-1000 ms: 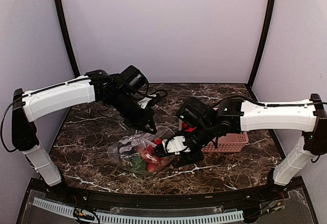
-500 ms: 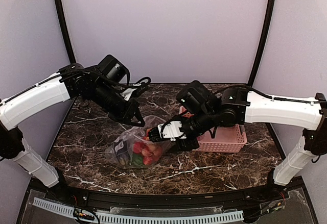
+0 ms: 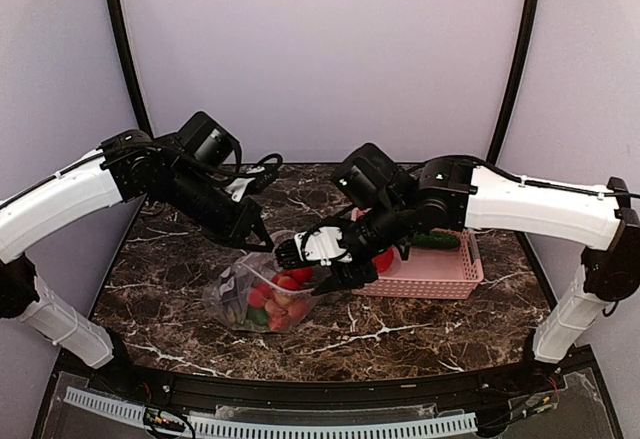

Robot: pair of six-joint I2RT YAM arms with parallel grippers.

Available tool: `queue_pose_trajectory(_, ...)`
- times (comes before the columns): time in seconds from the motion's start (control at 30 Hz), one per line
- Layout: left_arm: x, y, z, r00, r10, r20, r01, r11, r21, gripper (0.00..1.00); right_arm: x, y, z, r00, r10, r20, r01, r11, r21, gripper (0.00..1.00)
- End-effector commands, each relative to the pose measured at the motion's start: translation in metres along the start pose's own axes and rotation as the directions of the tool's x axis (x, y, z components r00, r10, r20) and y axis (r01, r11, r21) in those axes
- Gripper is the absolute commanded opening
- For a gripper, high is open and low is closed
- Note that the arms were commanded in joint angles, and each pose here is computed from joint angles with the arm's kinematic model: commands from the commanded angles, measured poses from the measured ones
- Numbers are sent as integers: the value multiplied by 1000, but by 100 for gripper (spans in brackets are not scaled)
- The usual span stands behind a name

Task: Place the food in the zip-top bag and seal the zipper
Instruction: Pass from the left arm to the right

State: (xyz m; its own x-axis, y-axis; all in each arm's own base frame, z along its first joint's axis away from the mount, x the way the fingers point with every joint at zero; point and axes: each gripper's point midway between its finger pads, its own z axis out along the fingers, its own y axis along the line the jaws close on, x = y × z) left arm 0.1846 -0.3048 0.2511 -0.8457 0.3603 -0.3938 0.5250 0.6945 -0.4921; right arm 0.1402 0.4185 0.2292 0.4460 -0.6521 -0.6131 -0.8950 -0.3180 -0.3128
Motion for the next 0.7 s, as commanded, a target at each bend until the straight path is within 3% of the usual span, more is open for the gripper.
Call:
queue_pose_trajectory(0.0,3,1,-13,999,-1,37,1,1000,-1,1,8,30,16,1000,22,-10,-23,986,-164,56)
queue_pose_trajectory(0.1,6,2,-16,999,-2,39,2,1000,-7,1,17,27,25,998,20,-51,-27,990,-140,56)
queue_pose_trajectory(0.17,8,3,-20,999,1,45,0,1000,-14,1,25,18,33,996,24,-90,-33,994,-100,48)
queue_pose_trajectory(0.2,8,5,-21,999,2,49,-1,1000,-24,1,28,15,36,994,22,-106,-31,995,-90,40)
queue_pose_trajectory(0.27,9,10,-23,999,5,52,-2,998,-55,1,25,9,37,994,15,-108,-23,997,-71,7)
queue_pose_trajectory(0.3,11,14,-24,999,7,44,-3,997,-74,3,20,5,34,995,8,-95,-14,998,-58,0)
queue_pose_trajectory(0.4,9,26,-28,999,33,40,-26,987,-157,27,1,-10,21,996,-53,-65,53,999,6,0)
queue_pose_trajectory(0.53,-5,34,-43,993,109,33,-97,960,-263,43,-15,-31,12,976,-194,-101,203,976,82,0)
queue_pose_trajectory(0.67,-26,36,-57,983,180,26,-160,923,-351,49,-38,-43,3,957,-277,-83,284,955,87,0)
